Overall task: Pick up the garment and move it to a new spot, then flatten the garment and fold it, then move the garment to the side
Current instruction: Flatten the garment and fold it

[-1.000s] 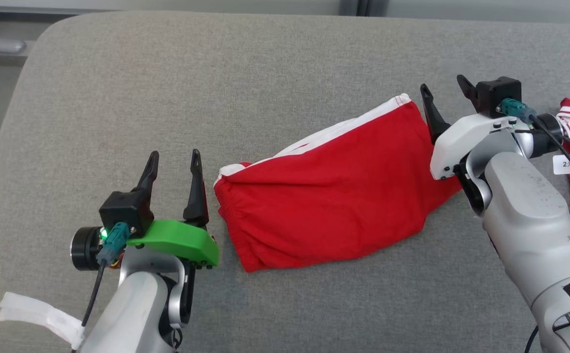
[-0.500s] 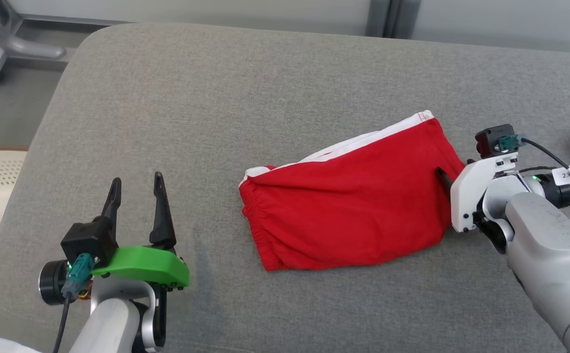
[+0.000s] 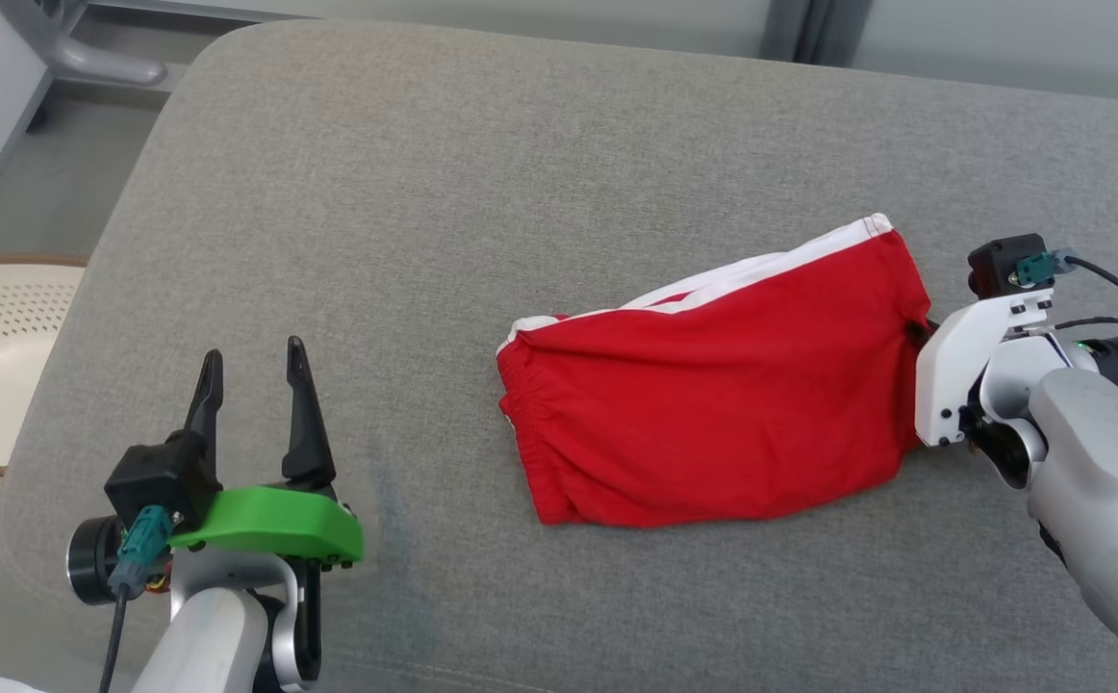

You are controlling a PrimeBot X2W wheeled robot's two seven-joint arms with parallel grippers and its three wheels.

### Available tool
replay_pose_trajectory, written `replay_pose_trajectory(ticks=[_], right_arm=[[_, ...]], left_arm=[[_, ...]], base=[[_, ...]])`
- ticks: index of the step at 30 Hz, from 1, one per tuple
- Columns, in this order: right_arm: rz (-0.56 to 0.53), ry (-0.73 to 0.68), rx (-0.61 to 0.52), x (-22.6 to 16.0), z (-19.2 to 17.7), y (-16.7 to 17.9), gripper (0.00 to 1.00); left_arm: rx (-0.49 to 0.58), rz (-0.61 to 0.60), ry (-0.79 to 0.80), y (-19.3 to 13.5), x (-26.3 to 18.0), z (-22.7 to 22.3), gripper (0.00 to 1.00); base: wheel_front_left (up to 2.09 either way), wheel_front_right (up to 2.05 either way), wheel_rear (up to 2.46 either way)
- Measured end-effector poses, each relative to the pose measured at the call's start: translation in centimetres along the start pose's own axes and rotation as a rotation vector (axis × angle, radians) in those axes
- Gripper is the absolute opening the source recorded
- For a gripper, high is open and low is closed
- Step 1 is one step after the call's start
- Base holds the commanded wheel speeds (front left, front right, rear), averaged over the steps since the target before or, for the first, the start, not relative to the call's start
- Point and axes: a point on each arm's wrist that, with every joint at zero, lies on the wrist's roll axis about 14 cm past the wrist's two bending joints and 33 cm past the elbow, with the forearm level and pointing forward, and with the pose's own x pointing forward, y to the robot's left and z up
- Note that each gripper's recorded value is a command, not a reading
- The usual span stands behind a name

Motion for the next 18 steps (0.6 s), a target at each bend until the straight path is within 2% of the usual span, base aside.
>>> replay_pose_trajectory(ticks=[9,18], right_arm=[[-0.036,-0.151,0.05,-2.8,0.4,-1.6,0.0],[-0.182,-0.31,0.197,-8.1,-2.5,-5.8,0.0]], left_arm=[[0.0,-0.085,0.009,-2.8,0.8,-0.3,1.0],[-0.018,-0.242,0.039,-8.6,1.4,-1.2,1.0]], base=[[0.0,0.0,0.0],[0.0,0.0,0.0]])
